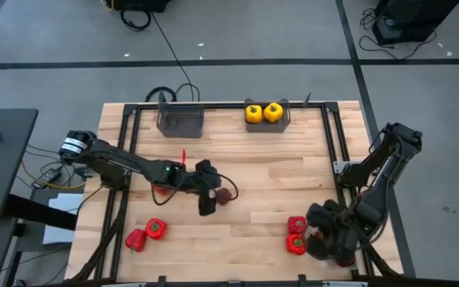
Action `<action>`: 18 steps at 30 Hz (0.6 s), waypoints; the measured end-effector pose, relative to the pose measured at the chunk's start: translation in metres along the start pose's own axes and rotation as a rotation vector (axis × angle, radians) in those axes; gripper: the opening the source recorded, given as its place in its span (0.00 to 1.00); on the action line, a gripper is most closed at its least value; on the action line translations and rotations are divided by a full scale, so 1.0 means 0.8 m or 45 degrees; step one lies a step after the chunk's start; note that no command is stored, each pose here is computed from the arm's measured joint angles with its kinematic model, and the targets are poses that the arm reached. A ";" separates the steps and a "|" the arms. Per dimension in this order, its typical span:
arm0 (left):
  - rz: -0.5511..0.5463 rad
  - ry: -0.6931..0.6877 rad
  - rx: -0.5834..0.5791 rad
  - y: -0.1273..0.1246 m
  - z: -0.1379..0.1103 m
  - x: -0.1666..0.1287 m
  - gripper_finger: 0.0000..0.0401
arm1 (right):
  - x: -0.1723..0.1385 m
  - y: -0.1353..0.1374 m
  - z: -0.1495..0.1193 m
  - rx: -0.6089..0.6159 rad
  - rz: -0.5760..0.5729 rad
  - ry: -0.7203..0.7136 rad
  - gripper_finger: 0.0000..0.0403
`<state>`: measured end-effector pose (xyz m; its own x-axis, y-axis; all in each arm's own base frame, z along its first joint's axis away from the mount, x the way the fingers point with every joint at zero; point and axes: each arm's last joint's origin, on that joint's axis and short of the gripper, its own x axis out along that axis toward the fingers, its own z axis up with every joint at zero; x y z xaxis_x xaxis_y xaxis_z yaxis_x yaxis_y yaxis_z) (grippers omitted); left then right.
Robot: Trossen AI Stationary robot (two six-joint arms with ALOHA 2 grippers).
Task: Sort produce into baskets
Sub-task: Put the red apple into the transparent bin
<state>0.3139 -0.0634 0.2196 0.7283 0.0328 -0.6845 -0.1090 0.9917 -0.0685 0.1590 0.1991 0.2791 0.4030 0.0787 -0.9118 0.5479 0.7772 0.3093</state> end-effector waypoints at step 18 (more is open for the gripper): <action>-0.010 0.095 0.077 -0.005 -0.023 0.057 0.81 | 0.005 0.002 0.045 0.018 0.047 -0.144 0.83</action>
<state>0.3346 -0.0683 0.1753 0.6763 0.0178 -0.7364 -0.0608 0.9976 -0.0316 0.1883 0.1778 0.2854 0.5027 0.0357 -0.8637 0.5410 0.7663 0.3465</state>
